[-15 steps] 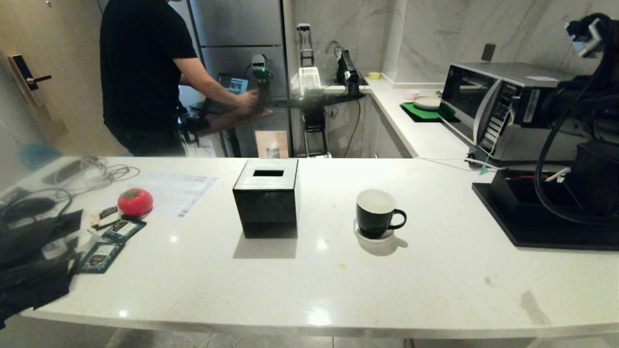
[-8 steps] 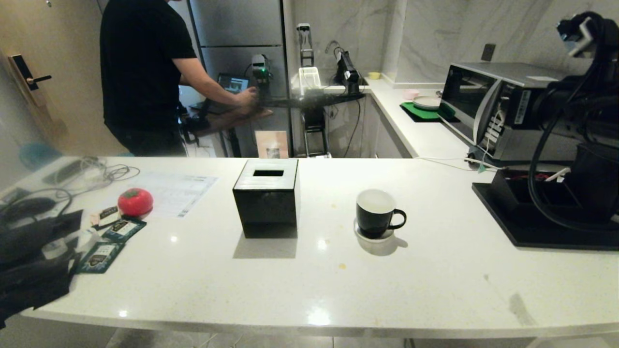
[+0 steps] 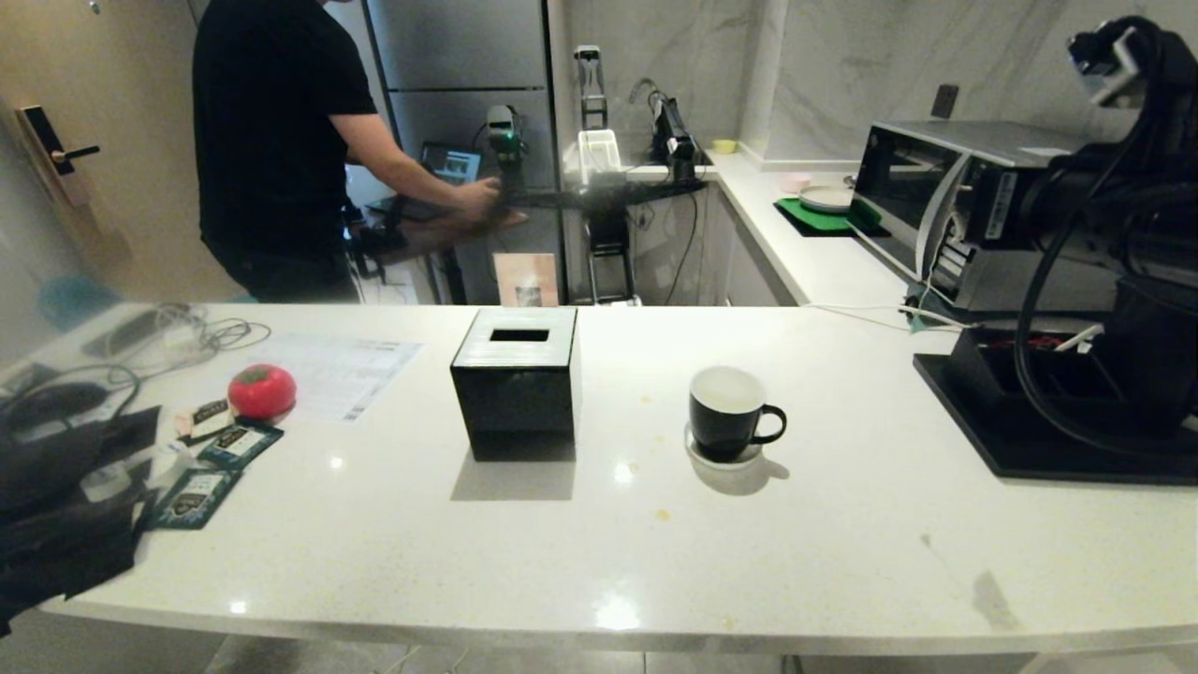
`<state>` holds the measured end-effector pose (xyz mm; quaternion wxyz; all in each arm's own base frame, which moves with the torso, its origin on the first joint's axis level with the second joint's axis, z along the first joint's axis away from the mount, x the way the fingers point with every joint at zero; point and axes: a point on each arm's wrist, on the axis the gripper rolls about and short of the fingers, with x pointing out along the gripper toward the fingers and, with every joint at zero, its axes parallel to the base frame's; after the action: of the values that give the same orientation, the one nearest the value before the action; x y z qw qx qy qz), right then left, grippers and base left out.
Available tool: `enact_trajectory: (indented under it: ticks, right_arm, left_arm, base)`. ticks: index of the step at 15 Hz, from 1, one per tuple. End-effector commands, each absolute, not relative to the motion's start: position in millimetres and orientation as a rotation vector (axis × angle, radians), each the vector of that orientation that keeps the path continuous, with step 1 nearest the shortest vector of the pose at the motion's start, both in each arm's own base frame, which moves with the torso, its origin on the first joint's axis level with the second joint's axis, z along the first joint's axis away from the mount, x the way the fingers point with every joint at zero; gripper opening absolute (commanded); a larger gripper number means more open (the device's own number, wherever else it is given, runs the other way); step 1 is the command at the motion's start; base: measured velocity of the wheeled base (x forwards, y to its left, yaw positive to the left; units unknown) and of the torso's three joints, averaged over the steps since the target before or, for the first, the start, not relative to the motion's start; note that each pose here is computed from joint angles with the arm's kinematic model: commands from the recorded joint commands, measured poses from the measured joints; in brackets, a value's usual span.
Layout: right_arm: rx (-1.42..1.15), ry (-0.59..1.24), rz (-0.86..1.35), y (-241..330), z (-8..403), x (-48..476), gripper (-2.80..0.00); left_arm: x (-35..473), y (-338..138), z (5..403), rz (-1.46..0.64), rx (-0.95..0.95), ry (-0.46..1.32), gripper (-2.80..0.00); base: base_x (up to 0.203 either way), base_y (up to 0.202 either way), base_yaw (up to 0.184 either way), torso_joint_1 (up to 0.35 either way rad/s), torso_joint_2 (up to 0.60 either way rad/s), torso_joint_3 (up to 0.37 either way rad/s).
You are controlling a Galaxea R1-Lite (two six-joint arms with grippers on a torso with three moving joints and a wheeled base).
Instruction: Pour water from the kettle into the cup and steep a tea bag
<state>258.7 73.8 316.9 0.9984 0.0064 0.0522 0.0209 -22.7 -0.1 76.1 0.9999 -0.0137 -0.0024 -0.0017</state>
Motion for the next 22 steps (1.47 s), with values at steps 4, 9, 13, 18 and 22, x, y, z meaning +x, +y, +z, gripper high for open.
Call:
enact_trajectory:
  ticks: [4,9,13,18,22]
  right_arm:
    - [0.013,0.098,0.078,83,319,255,-2.80]
    - [-0.007,0.095,0.102,88,319,253,-2.80]
    - [-0.022,0.089,0.160,100,321,249,-2.80]
    - [-0.027,0.063,0.203,113,328,249,-2.80]
    - [-0.027,0.053,0.230,124,332,254,-2.80]
  left_arm:
    - [-23,0,76,-0.003,-0.026,-0.003,-2.80]
    - [-23,0,76,-0.003,-0.026,-0.003,-2.80]
    - [-23,0,76,-0.005,0.002,-0.003,-2.80]
    - [-23,0,76,-0.006,0.009,-0.005,-2.80]
    - [-23,0,76,-0.006,0.008,-0.005,-2.80]
  base:
    - [0.000,0.000,0.000,0.000,0.00,0.000]
    - [0.000,0.000,0.000,0.000,0.00,0.000]
    - [0.000,0.000,0.000,0.000,0.00,0.000]
    - [0.000,0.000,0.000,0.000,0.00,0.000]
    - [0.000,0.000,0.000,0.000,0.00,0.000]
